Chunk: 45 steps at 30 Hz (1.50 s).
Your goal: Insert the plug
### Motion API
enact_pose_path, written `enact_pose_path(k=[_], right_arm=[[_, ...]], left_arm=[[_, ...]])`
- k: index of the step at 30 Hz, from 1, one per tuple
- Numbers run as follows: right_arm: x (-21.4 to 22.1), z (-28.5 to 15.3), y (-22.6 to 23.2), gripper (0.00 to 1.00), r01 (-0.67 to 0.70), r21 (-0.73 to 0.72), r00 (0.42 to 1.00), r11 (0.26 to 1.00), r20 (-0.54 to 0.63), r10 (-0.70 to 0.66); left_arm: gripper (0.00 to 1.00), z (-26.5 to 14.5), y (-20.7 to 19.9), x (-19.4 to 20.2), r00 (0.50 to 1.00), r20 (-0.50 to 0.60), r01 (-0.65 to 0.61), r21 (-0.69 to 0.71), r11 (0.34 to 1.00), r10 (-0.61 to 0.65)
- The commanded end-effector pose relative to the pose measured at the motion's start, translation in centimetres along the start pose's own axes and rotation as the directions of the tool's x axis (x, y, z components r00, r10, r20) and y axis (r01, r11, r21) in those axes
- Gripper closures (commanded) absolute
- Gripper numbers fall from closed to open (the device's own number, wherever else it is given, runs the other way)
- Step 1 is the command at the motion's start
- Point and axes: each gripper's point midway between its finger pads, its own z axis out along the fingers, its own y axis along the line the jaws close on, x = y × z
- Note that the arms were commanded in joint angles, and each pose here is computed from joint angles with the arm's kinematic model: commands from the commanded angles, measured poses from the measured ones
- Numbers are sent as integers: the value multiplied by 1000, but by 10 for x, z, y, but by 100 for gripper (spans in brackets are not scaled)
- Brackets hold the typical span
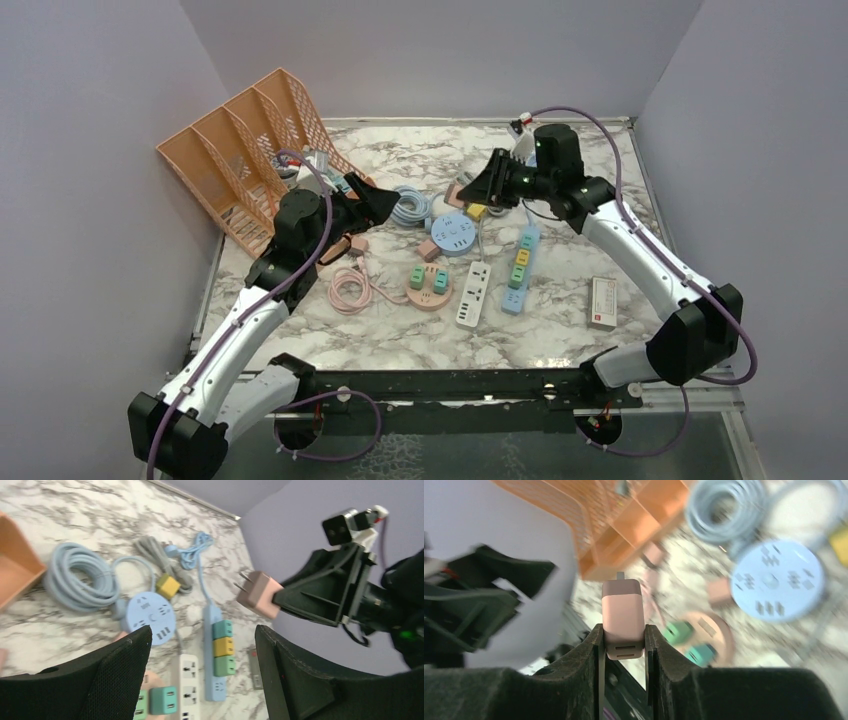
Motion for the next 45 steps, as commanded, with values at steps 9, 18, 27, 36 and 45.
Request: enact_pose_path(k=[9, 18, 27, 36, 45], right_arm=[[135, -88, -110, 99, 44, 565, 873, 824, -422, 243], [164, -109, -148, 99, 72, 724, 830, 686, -425, 362], [162, -104, -171, 99, 82, 798, 836, 597, -381, 395], [165, -102, -183, 99, 57, 847, 835, 528, -330, 440], [181, -105, -191, 99, 35, 875, 810, 484, -308, 499]], left_arm=[[23, -10, 58, 17, 986, -65, -165, -216, 962, 155], [23, -9, 69, 19, 976, -88, -215, -249, 944, 199], [23, -12, 72, 22, 972, -99, -231, -253, 940, 212], [23, -16, 75, 19, 966, -92, -259, -266, 929, 243], [22, -21, 77, 14, 959, -83, -284, -286, 915, 272]])
